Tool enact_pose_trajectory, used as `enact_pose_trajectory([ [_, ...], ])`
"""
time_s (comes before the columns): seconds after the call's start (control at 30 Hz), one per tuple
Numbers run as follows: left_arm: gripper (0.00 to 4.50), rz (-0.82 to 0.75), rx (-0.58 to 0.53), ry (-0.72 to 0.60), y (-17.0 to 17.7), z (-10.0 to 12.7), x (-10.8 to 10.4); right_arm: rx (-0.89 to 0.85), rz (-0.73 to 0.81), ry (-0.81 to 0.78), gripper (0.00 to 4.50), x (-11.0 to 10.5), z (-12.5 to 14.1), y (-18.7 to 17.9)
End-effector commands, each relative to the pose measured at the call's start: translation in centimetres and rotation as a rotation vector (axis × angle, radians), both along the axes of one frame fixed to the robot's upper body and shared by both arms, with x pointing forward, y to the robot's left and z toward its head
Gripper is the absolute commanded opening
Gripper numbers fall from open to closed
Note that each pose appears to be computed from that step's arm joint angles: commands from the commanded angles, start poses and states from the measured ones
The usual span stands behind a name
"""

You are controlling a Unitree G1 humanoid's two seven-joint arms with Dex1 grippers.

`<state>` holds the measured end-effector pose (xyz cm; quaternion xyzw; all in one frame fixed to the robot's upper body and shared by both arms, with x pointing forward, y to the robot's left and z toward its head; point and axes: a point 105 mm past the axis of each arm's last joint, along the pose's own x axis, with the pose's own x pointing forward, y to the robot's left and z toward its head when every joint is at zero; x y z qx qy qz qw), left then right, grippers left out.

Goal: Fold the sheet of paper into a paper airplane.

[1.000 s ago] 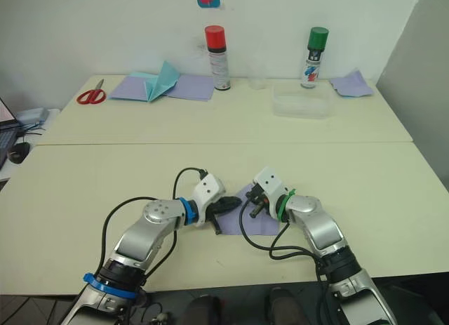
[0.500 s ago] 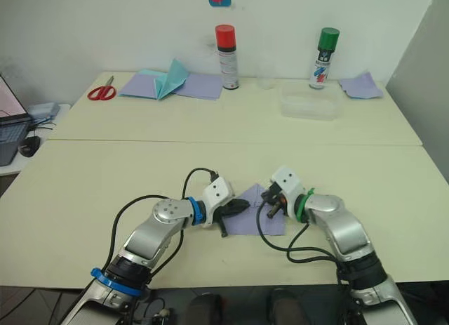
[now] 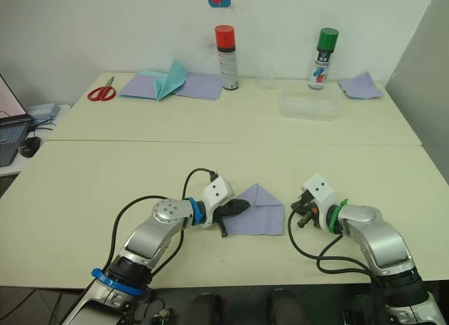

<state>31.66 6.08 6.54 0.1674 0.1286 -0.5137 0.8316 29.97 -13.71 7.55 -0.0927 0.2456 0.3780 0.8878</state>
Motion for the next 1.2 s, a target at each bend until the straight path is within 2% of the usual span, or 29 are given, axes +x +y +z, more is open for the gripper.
enact_pose_trajectory([
  [0.03, 0.05, -0.013, 0.029, 0.078, -0.2, -1.9, -0.7, 0.102, 0.075, 0.049, 0.00, -1.1, 0.3, 2.7],
  [0.27, 0.05, -0.017, 0.039, 0.086, -0.1, -2.1, -0.8, 0.293, 0.020, 0.086, 0.00, -0.3, 2.5, 3.6],
  [0.53, 0.05, -0.018, 0.046, 0.093, 0.0, -2.3, -0.9, 0.360, 0.039, 0.049, 0.00, 0.4, 4.3, 5.3],
  [0.77, 0.05, -0.019, 0.056, 0.093, 0.2, -2.2, -0.9, 0.383, 0.069, 0.067, 0.00, 0.7, 3.4, 8.1],
  [1.03, 0.05, -0.041, 0.066, 0.117, 0.8, -2.3, -1.8, 0.381, 0.076, 0.059, 0.00, 1.3, 2.9, 9.1],
  [1.2, 0.05, 0.002, 0.103, 0.147, 3.5, -2.3, -1.9, 0.345, 0.079, 0.063, 0.00, 1.6, 1.6, 9.9],
])
